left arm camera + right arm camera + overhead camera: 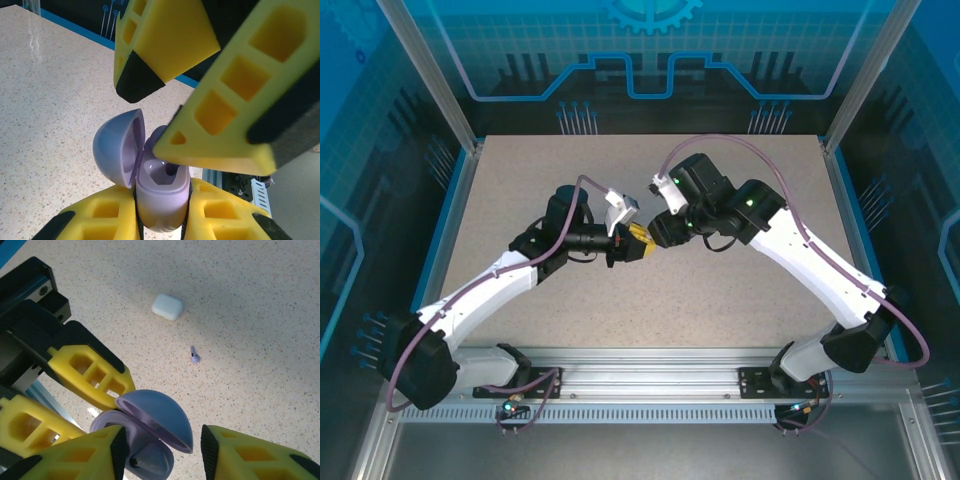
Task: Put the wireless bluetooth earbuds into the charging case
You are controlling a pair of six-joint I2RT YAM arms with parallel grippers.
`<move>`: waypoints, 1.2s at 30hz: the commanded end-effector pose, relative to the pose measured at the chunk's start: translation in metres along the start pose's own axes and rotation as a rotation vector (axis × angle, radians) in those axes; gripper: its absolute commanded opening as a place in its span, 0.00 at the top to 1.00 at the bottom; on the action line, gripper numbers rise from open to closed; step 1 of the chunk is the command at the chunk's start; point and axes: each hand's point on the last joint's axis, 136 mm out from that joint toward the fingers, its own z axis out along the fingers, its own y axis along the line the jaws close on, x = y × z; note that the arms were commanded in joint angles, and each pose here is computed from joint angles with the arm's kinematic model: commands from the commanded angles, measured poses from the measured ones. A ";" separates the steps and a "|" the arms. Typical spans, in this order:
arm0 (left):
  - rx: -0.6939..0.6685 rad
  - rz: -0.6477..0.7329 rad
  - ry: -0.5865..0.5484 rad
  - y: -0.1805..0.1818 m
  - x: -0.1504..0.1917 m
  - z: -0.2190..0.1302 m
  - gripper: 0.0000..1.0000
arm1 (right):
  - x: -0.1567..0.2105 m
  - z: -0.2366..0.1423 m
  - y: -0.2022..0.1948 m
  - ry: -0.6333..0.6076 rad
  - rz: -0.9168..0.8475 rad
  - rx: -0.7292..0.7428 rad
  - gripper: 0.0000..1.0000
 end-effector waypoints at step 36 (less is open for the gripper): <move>-0.326 -0.134 -0.141 0.025 0.014 -0.073 0.81 | 0.069 0.164 -0.046 0.290 0.360 -0.130 0.59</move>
